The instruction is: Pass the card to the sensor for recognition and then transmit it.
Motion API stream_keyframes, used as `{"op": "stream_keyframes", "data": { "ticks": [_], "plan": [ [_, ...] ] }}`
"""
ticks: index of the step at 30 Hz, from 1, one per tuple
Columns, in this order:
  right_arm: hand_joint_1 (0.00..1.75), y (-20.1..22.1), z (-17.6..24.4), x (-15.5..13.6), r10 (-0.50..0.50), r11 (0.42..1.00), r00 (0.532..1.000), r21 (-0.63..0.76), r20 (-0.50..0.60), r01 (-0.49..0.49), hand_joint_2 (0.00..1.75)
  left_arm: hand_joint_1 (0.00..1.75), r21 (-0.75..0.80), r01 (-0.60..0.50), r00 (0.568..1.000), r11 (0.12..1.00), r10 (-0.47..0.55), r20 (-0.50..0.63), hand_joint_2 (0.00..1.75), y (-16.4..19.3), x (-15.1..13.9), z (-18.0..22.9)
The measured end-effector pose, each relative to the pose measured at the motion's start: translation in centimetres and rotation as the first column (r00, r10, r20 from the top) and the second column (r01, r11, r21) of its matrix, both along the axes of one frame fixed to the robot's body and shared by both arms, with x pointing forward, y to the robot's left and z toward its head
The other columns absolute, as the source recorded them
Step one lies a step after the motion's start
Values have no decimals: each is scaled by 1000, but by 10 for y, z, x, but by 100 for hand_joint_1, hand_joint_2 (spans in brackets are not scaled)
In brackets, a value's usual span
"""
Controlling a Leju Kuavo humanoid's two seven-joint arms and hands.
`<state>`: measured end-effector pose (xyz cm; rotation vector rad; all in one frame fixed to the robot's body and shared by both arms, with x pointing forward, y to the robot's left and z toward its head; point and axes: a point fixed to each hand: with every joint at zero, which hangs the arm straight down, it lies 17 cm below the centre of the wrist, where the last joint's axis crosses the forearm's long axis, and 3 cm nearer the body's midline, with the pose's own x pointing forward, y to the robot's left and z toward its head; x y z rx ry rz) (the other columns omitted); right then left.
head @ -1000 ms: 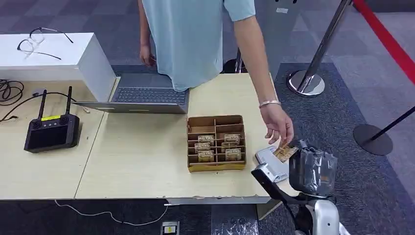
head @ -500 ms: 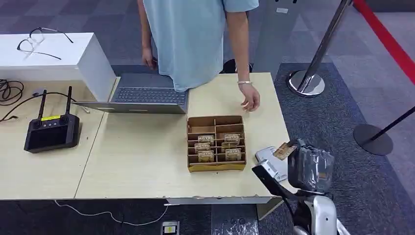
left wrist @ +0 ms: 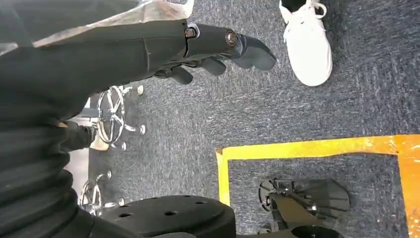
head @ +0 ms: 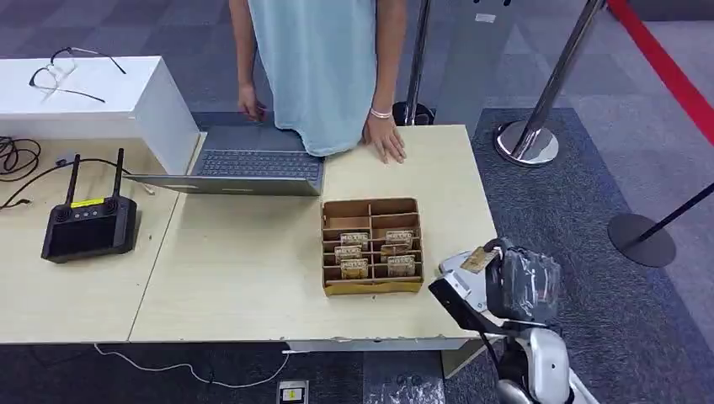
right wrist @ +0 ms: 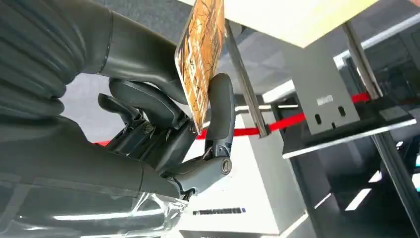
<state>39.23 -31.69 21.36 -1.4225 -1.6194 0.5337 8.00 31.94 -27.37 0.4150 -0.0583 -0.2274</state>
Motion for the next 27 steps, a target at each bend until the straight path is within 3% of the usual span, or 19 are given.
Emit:
{"op": "stream_keyframes", "data": {
  "ticks": [27],
  "plan": [
    [175,29,-57,15,50,999,991,19,-125,-48,175,0,0,12,1000,1000,-12,10,175,0,3,0]
  ]
}}
